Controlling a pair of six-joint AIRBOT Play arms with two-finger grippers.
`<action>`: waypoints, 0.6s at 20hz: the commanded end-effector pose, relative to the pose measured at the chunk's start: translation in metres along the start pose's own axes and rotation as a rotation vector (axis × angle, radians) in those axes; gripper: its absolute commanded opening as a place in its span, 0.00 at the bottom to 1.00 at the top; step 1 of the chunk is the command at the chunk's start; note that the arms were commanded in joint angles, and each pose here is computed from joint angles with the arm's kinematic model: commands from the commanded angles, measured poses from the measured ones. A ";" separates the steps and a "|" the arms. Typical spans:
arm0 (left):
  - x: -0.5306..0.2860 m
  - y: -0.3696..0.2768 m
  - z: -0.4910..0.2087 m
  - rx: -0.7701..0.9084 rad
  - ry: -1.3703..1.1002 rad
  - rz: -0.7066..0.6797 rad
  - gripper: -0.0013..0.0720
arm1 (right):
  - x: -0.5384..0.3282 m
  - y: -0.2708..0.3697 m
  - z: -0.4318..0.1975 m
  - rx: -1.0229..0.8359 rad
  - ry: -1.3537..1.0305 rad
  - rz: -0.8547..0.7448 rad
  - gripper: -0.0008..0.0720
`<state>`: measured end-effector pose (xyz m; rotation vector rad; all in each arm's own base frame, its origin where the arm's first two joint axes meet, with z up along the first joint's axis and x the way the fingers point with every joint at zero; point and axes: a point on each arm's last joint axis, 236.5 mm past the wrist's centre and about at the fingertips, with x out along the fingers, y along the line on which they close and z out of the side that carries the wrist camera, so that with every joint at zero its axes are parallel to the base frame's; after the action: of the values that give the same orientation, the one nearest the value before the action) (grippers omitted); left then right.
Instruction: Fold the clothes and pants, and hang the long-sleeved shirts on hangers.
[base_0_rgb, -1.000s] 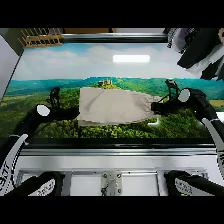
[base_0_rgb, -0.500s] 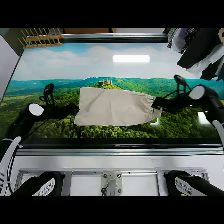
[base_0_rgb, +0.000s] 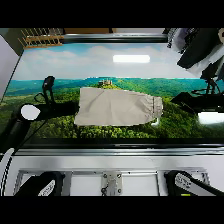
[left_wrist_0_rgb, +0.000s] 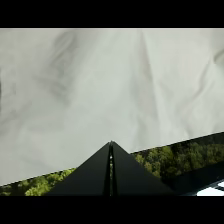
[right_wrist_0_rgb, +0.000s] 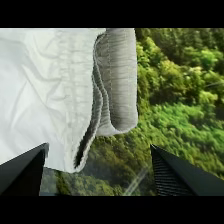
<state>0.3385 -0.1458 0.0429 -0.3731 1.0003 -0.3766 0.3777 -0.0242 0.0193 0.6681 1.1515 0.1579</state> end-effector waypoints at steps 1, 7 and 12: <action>0.017 -0.028 -0.020 0.056 0.061 -0.042 0.03 | 0.031 -0.010 0.005 0.023 0.043 0.128 1.00; 0.039 -0.037 -0.042 -0.010 0.150 -0.048 0.03 | 0.083 -0.007 0.003 0.005 0.084 0.309 1.00; 0.040 -0.036 -0.042 -0.030 0.152 -0.044 0.03 | 0.099 -0.027 0.000 0.002 0.097 0.246 1.00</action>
<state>0.3172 -0.1999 0.0109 -0.3845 1.1394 -0.4412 0.4114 0.0015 -0.0615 0.8363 1.1574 0.4093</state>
